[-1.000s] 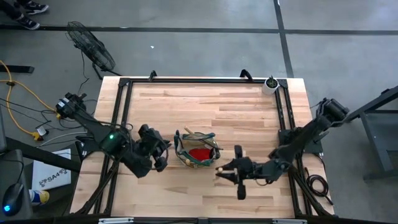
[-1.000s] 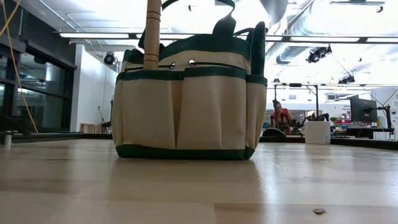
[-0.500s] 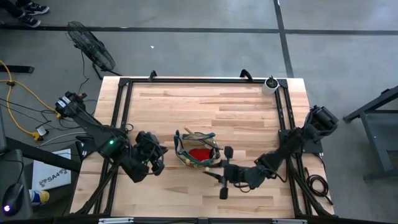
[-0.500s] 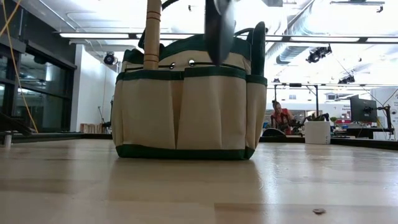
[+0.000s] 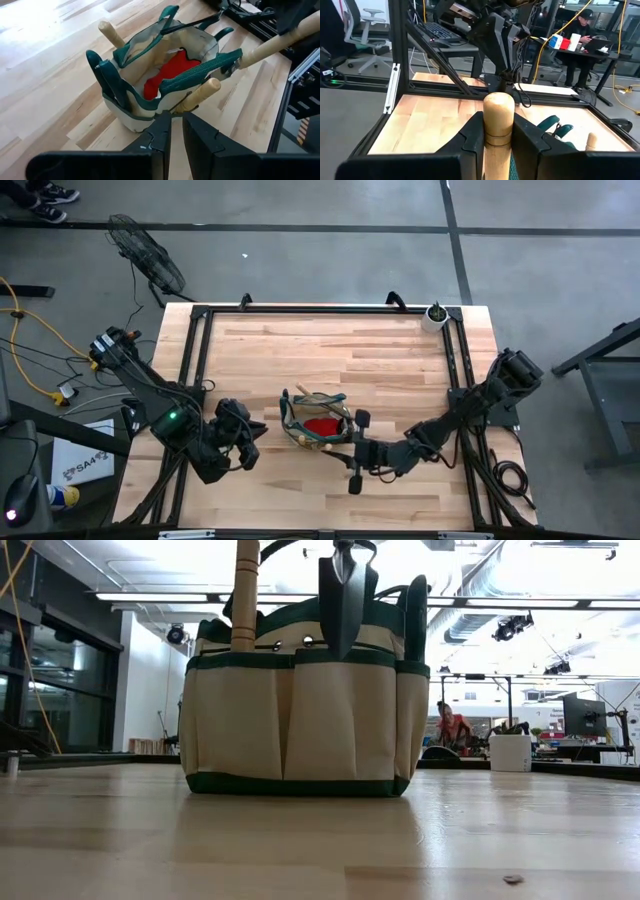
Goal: Pick & Place Garden tools in Gardening bag
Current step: Put the light brown trowel into the light brown gardening bag
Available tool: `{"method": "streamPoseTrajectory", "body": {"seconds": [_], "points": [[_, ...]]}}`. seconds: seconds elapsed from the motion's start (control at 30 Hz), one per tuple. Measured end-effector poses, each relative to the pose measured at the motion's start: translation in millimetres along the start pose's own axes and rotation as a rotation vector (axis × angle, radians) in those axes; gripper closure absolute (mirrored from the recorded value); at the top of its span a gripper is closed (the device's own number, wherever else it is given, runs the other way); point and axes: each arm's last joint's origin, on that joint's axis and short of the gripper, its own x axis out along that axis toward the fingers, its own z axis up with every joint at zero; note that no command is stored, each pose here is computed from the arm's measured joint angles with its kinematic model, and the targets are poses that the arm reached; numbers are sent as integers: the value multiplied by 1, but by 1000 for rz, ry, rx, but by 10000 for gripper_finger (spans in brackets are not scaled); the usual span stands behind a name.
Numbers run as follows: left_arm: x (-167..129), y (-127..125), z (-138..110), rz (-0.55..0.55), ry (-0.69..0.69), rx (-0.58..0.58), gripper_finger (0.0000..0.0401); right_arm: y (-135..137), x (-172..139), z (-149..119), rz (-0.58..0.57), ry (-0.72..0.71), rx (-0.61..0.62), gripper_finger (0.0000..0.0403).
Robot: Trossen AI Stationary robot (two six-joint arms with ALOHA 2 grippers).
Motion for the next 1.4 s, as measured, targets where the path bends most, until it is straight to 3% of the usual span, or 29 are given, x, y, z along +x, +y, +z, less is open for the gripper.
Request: {"method": "streamPoseTrajectory", "body": {"seconds": [0.5,1.1,1.4], "points": [[0,0,1,3,-25,-6,356,-2,2,5,13,-46,14,342],[0,0,1,4,-27,-7,356,-9,6,-15,-3,125,4,342],[0,0,1,5,-28,-7,356,-19,14,-19,84,168,8,342]]}}
